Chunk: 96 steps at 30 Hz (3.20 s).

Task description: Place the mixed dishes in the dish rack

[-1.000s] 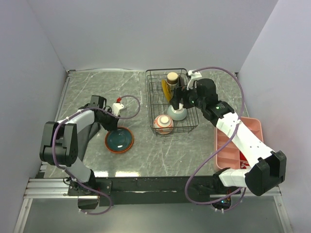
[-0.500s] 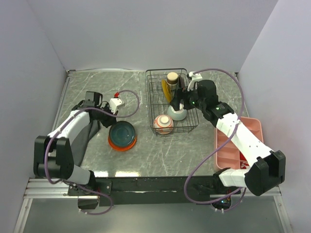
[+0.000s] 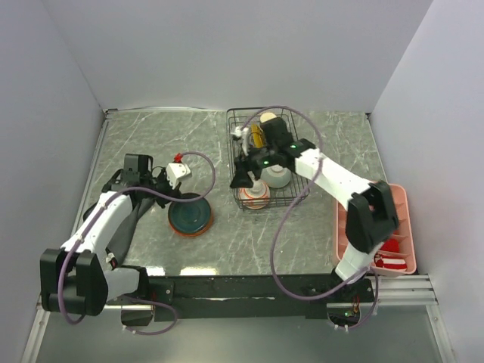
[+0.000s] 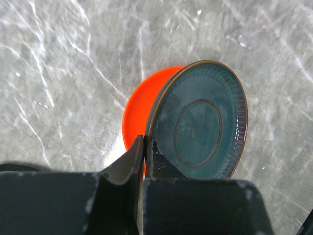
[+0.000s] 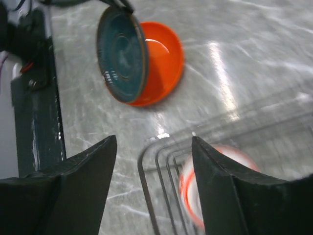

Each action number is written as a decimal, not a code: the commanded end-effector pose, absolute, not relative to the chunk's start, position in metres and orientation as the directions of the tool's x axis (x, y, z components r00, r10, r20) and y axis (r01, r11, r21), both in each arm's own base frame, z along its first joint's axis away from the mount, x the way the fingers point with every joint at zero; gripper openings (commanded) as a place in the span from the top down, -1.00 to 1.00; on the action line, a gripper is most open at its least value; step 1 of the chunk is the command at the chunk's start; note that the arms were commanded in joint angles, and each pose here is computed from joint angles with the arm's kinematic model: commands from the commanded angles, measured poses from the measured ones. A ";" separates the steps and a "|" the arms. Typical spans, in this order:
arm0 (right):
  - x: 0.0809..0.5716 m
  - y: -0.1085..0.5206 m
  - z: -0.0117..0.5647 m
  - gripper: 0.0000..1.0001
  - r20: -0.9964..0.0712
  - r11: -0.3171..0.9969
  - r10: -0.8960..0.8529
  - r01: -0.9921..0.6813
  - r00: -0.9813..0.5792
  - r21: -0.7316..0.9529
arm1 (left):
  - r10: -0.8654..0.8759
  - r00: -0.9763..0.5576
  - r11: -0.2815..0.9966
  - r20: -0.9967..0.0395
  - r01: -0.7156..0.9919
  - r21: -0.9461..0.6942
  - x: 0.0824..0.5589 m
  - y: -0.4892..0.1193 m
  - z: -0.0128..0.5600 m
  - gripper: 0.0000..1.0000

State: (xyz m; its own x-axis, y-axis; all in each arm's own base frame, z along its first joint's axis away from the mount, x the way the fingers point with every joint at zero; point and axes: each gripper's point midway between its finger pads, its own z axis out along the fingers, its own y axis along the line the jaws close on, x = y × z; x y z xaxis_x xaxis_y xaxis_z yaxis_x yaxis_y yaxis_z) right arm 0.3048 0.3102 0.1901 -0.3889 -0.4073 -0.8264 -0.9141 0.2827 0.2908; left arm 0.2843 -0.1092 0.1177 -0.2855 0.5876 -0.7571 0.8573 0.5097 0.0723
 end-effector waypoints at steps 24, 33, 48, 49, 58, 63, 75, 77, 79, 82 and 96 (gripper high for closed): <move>0.282 0.418 0.191 0.46 -0.872 -0.113 -0.427 -0.943 -0.240 0.315 | 0.376 -0.078 0.537 -0.924 0.830 0.148 0.274 -0.137 0.245 0.98; 0.294 0.408 0.226 1.00 -0.884 0.024 -0.362 -0.950 -0.298 0.310 | 0.304 -0.077 0.565 -0.949 0.817 0.114 0.284 -0.142 0.262 0.89; 0.384 0.320 0.328 1.00 -0.952 0.718 -0.124 -0.687 -0.279 0.108 | 0.036 -0.034 0.854 -0.999 0.519 0.013 0.355 -0.112 0.385 -0.72; 0.393 0.307 0.331 1.00 -0.957 0.781 -0.100 -0.618 -0.274 0.095 | 0.034 -0.057 0.874 -0.998 0.486 0.002 0.362 -0.107 0.377 -0.72; 0.403 0.228 0.372 1.00 -0.981 0.965 0.099 -0.224 -0.165 0.135 | 0.035 -0.289 0.961 -0.957 0.273 -0.048 0.398 -0.075 0.304 -0.99; 0.400 0.199 0.371 1.00 -0.984 0.993 0.074 -0.079 -0.160 0.087 | -0.001 -0.383 0.943 -0.924 0.308 -0.128 0.398 -0.088 0.276 -0.99; 0.413 0.211 0.340 1.00 -0.975 0.999 0.011 -0.031 -0.222 0.018 | -0.041 -0.419 0.994 -0.907 0.078 -0.081 0.410 -0.041 0.237 -0.99; 0.420 0.224 0.336 1.00 -0.968 0.999 0.009 -0.050 -0.250 0.022 | -0.051 -0.395 0.990 -0.917 0.100 -0.098 0.409 -0.043 0.246 -0.99; 0.421 0.240 0.336 1.00 -0.971 0.998 -0.011 -0.069 -0.239 0.005 | -0.057 -0.383 0.991 -0.922 0.090 -0.099 0.408 -0.039 0.251 -0.99; 0.433 0.242 0.332 1.00 -0.979 0.998 -0.042 0.035 -0.198 -0.050 | -0.058 -0.376 0.992 -0.925 0.085 -0.097 0.404 -0.038 0.254 -0.99; 0.462 0.251 0.271 1.00 -0.964 0.980 -0.030 0.180 -0.265 -0.080 | -0.092 -0.358 0.984 -0.929 0.107 -0.139 0.385 -0.043 0.255 -0.99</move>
